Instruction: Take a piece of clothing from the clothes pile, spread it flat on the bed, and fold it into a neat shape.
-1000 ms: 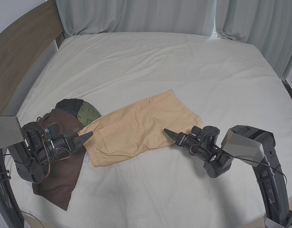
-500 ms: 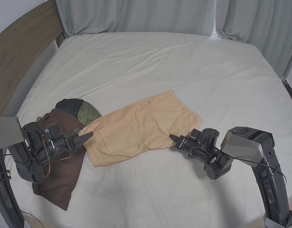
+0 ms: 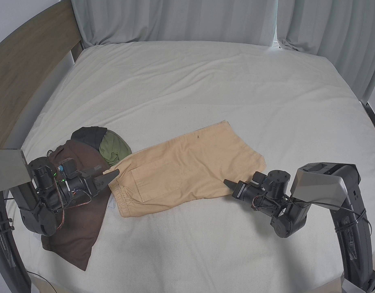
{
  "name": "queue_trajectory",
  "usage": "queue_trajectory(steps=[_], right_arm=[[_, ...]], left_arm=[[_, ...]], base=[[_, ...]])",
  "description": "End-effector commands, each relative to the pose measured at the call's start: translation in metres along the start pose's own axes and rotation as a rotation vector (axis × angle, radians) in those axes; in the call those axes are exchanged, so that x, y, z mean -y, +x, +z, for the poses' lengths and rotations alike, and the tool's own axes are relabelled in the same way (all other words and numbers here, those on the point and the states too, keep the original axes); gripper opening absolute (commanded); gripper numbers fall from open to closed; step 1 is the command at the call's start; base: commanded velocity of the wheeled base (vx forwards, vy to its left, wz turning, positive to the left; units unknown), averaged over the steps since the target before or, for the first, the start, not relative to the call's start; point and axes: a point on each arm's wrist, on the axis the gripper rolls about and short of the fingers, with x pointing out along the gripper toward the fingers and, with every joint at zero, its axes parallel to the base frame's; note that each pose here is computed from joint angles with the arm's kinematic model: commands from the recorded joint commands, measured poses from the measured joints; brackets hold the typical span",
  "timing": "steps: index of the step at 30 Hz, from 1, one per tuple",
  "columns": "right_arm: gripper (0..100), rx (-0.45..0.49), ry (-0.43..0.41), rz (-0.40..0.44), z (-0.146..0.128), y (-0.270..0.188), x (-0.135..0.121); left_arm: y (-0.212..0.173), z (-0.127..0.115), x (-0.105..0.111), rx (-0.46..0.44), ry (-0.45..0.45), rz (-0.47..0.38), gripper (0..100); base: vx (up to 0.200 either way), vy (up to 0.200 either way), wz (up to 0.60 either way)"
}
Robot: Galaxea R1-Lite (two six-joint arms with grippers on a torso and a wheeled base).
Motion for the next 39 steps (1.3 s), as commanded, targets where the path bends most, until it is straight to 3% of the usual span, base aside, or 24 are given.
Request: queue_trajectory(steps=[1,9,29,39], right_arm=[[0,0.005,-0.006,0.006,0.004,-0.019,-0.011],[0,-0.022,-0.021,-0.014,0.002,-0.039,-0.017],[0,-0.228,0.004,-0.161,-0.027,-0.111,-0.021],[0,-0.294,-0.036,-0.220,-0.038,-0.131,-0.018]], left_arm=[[0.000,-0.001,0.000,-0.004,-0.004,0.000,100],[0.000,-0.001,0.000,-0.005,-0.004,0.000,100],[0.000,-0.003,0.001,-0.010,-0.002,-0.004,100],[0.003,-0.003,0.003,-0.013,-0.008,-0.022,100]], base=[[0.000,0.000,0.00],[0.000,0.000,0.00],[0.000,0.000,0.00],[0.000,0.000,0.00]])
